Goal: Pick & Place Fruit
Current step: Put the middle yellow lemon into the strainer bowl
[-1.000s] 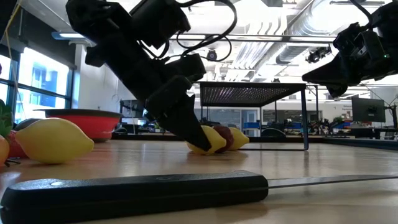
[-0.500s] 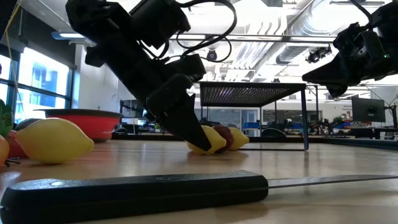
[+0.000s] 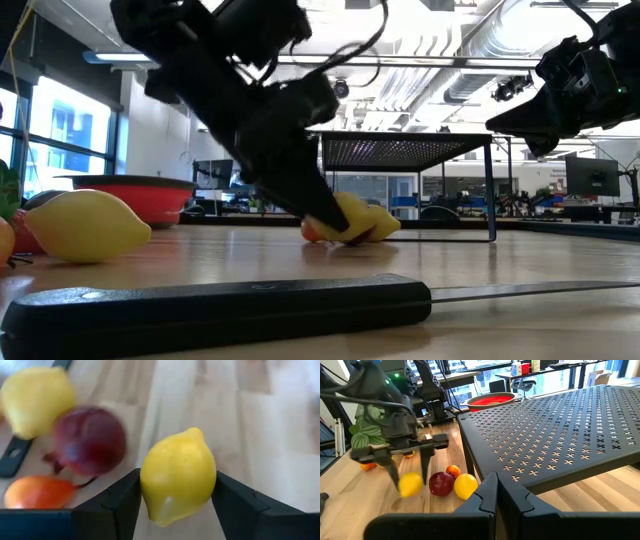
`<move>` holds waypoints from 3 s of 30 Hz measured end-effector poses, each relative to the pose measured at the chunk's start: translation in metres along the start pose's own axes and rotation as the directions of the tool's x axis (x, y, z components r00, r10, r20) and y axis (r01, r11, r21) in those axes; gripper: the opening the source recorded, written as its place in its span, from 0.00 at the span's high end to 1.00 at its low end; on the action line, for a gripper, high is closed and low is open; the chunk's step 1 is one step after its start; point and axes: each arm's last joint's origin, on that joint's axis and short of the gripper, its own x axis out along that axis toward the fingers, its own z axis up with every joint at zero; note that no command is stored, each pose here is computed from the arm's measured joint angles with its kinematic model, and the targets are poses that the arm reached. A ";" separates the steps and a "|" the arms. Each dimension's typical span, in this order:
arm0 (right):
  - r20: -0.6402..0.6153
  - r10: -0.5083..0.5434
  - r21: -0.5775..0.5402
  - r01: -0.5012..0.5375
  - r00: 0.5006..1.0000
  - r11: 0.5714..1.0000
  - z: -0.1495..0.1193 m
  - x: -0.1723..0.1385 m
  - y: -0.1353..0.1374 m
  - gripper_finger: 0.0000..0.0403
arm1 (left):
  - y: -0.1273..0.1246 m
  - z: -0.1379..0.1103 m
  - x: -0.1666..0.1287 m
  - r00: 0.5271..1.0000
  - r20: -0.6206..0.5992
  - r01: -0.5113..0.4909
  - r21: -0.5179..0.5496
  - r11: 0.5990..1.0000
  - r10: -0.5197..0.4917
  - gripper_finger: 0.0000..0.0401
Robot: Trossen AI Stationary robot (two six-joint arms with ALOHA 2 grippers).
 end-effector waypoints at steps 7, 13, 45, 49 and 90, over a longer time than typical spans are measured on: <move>0.000 0.000 0.000 0.000 1.000 1.000 0.000 0.000 0.000 1.00 | -0.008 0.022 -0.002 0.996 0.041 0.085 -0.003 0.996 -0.085 0.46; 0.000 0.000 0.000 0.000 1.000 1.000 0.000 0.000 0.000 1.00 | -0.013 0.036 -0.004 0.992 0.068 0.109 0.000 0.994 -0.109 0.50; 0.000 0.001 0.000 -0.001 1.000 1.000 0.000 0.000 0.000 1.00 | -0.031 0.106 -0.023 0.964 0.221 0.148 0.003 0.989 -0.145 0.49; 0.000 0.001 0.000 -0.001 1.000 1.000 0.000 0.000 0.000 1.00 | -0.032 0.114 -0.026 0.961 0.243 0.139 -0.002 0.990 -0.135 0.49; -0.002 0.000 -0.026 0.000 1.000 1.000 0.000 0.000 0.000 1.00 | 0.111 0.127 -0.162 0.891 -0.099 -0.454 -0.263 0.851 0.444 0.49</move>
